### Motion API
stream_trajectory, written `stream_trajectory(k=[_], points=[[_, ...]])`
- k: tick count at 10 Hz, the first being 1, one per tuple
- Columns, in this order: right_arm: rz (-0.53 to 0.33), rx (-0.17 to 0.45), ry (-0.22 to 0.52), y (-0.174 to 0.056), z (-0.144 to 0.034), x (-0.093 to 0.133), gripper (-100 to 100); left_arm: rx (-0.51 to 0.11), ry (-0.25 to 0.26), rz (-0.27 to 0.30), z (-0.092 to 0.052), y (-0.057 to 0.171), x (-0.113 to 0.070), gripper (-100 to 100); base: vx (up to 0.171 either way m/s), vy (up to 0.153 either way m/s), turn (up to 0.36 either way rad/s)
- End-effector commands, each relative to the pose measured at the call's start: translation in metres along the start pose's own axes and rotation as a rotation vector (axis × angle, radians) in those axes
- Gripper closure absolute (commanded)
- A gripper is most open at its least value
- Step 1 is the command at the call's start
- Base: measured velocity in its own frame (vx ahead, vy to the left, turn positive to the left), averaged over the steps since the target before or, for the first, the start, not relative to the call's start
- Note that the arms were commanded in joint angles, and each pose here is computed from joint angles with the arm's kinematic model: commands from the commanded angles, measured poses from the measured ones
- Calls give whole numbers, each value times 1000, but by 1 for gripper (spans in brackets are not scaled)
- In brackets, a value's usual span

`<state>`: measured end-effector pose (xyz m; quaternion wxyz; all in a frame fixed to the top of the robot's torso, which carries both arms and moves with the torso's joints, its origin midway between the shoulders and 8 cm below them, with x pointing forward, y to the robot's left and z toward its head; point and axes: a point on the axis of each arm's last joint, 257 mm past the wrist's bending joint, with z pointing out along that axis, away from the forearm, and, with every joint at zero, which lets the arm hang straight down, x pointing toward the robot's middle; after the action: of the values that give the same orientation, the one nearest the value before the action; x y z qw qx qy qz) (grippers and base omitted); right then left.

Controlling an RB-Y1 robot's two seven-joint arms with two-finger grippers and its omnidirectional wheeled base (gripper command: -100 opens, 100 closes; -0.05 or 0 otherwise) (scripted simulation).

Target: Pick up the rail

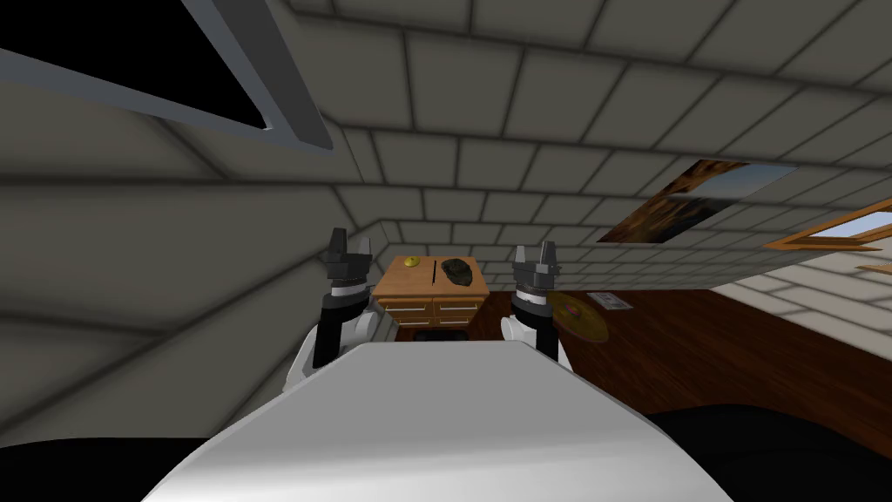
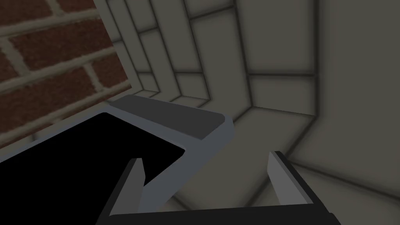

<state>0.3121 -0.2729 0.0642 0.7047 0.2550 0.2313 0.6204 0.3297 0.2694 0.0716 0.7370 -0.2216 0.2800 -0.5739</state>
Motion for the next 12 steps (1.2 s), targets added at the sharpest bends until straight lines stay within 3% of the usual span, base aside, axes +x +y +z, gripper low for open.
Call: stream_trajectory(k=[1,6,7,11,12], points=[[0,0,0,0,0,0,0,-21,20,-16,2,11,-1,-100,-9,-23,-59],[0,0,0,0,0,0,0,-131,12,-93,10,66,-26,-100,-22,-60,-71],[0,0,0,0,0,0,0,-131,12,-100,10,66,-26,-100,-26,-40,-21],[0,0,0,0,0,0,0,-232,-49,-172,16,114,-60,-100,-13,-50,-74],[0,0,0,0,0,0,0,-232,-50,-177,16,114,-60,-100,-13,-32,-40]])
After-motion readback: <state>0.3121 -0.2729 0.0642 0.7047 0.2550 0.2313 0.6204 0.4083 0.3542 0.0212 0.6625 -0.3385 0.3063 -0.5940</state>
